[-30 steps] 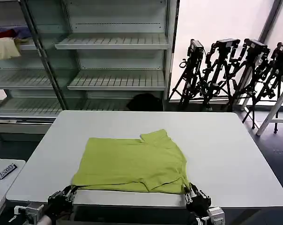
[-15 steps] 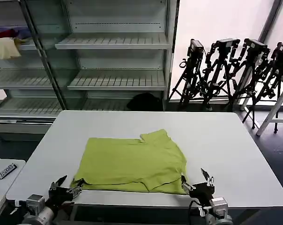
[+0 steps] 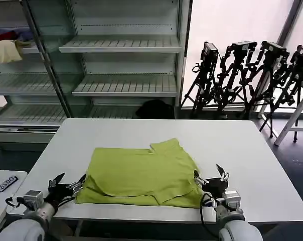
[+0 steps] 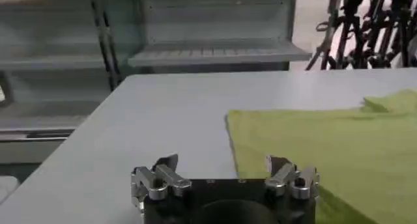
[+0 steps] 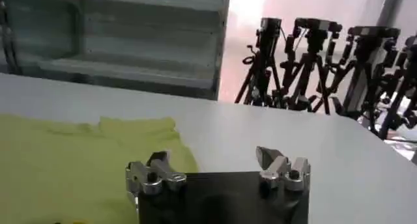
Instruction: Fold and organize the clothes.
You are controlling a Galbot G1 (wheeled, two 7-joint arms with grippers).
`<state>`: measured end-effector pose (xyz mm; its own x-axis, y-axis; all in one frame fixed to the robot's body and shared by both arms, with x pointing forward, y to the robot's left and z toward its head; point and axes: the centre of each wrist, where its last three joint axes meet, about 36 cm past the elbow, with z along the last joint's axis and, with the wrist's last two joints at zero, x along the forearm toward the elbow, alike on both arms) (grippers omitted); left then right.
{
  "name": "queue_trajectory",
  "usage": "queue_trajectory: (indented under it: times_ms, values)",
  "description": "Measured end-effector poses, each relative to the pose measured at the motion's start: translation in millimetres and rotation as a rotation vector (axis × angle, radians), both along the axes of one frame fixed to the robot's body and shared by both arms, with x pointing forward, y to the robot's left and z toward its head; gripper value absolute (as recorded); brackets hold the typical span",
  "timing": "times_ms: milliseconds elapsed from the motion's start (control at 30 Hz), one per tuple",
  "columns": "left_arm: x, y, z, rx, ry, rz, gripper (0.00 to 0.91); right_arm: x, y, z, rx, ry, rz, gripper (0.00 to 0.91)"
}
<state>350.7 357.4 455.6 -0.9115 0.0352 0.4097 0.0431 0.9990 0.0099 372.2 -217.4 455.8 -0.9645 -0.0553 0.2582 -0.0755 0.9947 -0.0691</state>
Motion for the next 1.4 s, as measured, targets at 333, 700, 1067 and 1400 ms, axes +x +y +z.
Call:
queue_trajectory:
  times_ms: [333, 700, 1067, 1400]
  values:
    - [39, 5, 3.5, 0.002, -0.037, 0.01, 0.907, 56, 6, -9.5, 0.071, 0.027, 0.014, 0.907]
    - [79, 5, 3.4, 0.024, -0.041, -0.028, 0.907, 109, 23, -8.7, 0.121, 0.046, 0.044, 0.907]
    - [110, 2, -2.7, 0.036, -0.016, -0.086, 0.907, 152, 43, -15.8, 0.118, 0.086, 0.046, 0.907]
    - [141, -6, -9.1, 0.053, 0.006, -0.119, 0.907, 169, 51, -25.3, 0.09, 0.122, 0.048, 0.907]
